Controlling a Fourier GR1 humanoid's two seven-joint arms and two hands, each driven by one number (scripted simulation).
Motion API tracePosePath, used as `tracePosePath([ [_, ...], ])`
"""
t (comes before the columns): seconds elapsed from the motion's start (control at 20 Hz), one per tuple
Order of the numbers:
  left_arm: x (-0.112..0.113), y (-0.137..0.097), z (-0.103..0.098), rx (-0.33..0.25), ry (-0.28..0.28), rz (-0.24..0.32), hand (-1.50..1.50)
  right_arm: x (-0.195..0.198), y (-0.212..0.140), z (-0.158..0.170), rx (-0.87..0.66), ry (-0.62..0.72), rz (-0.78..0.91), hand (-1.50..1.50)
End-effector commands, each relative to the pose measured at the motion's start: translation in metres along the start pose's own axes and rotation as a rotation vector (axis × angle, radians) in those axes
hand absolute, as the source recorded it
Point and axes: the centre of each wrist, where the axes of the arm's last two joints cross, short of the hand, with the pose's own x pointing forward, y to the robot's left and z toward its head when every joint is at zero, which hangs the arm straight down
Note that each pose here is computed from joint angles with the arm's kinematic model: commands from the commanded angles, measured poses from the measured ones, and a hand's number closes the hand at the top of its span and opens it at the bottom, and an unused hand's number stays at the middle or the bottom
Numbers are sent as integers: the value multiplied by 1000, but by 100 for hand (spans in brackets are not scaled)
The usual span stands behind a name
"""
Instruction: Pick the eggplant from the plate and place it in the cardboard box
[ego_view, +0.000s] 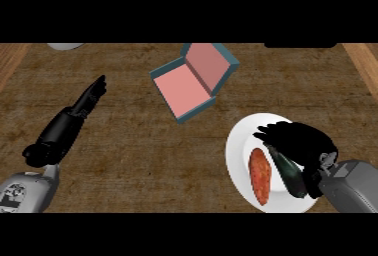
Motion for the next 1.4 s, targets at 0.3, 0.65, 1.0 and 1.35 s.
tracePosePath([
  [0.3,-11,3,-1,16,6,-1,0,-1,12,-19,28,-18,-31,-150],
  [0.65,16,7,-3,8,5,5,0,-12,41,-32,32,44,4,-150],
  [1.0,-3,-15,-13,14,-9,-19,0,-36,56,-38,77,27,-22,-150],
  [1.35,7,-6,-13,19,-5,-3,0,-15,52,-45,-76,-137,47,150],
])
